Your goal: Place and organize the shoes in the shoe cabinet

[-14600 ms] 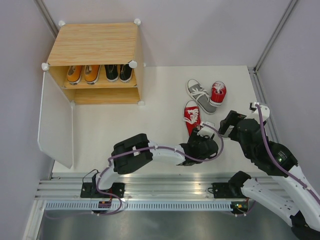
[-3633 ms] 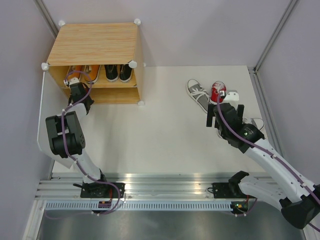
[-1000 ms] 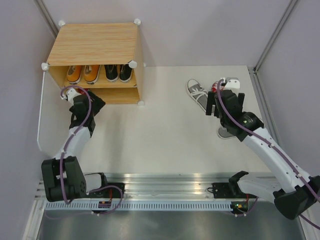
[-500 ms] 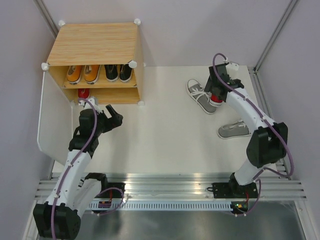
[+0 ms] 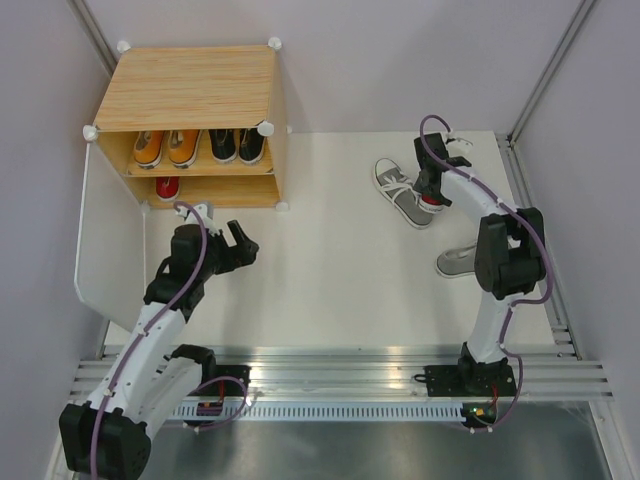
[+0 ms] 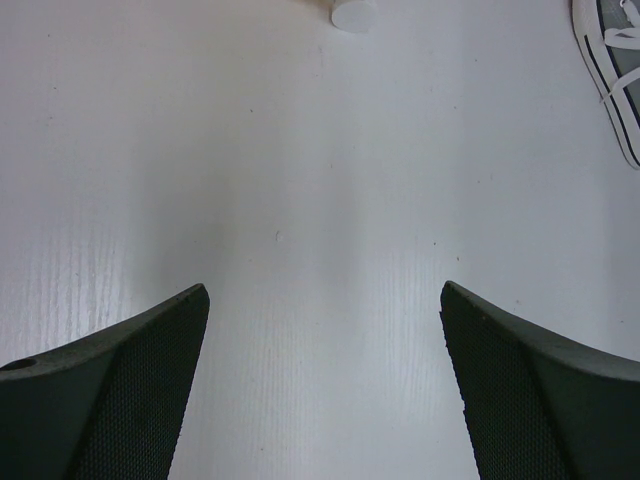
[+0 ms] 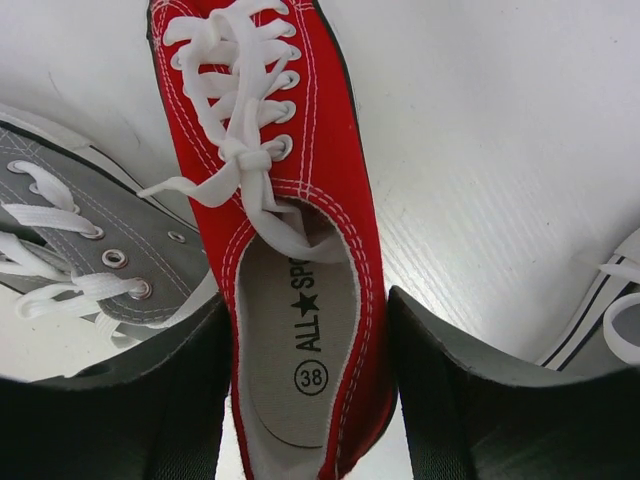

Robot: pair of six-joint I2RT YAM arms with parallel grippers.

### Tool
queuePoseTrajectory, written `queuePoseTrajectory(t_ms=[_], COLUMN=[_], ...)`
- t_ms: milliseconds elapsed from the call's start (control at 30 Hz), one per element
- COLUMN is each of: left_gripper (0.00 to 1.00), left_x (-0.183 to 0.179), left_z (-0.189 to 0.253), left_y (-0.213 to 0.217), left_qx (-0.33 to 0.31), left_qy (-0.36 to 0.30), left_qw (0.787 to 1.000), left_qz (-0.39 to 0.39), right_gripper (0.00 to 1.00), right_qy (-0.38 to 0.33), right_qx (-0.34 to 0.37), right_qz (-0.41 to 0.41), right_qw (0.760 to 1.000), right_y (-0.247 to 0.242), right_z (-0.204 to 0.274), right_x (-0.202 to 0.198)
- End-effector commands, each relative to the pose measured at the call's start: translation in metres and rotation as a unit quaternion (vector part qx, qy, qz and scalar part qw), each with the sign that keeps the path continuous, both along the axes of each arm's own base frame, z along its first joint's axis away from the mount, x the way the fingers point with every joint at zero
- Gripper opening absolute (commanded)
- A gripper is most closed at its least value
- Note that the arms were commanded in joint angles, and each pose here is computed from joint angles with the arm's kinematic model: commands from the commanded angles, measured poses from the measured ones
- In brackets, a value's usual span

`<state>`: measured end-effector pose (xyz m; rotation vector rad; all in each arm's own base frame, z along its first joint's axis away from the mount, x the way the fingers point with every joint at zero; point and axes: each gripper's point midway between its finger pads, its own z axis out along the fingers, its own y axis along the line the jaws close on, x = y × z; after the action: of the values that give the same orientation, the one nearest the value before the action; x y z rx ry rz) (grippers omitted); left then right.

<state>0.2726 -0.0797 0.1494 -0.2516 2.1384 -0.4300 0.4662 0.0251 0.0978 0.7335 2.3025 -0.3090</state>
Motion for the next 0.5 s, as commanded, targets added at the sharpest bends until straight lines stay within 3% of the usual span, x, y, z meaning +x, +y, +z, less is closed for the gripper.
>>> queuePoseTrajectory(t_ms=[0,33,67,133,467], left_gripper=[0.99,0.99,0.99,0.99,0.99], left_x=[0.003,0.003,0.003,0.004,0.005], left_z=[0.006,0.005,0.005,0.004,0.001], left_y=[0.001,0.001,-0.001,-0.001,0.001], left_qx=[0.007,0.006,0.005,0.006,0.010], left_qy=[-0.017,-0.016,-0.015,-0.014,-0.008], left_qw=[1.000,1.000,1.000,1.000,1.000], left_qz=[0.002,0.003,0.000,0.000,0.004], right_gripper=[0.40,0.33,0.17,0.01,0.00], right_qy=[-0.039,-0.041,-0.041,-0.050,-0.132], right_qx=[0.009,0.005,0.001,-0.002,-0.030], right_qz=[0.000,0.001,0.006,0.012,0.062], right_qw=[0.999,0.999,0.999,0.999,0.989], right_y=[-0.004,-0.006,-0.007,-0.008,-0.011], right_z=[0.012,0.014,0.017,0.025,0.106], right_x=[0.008,0.007,0.005,0.003,0.003])
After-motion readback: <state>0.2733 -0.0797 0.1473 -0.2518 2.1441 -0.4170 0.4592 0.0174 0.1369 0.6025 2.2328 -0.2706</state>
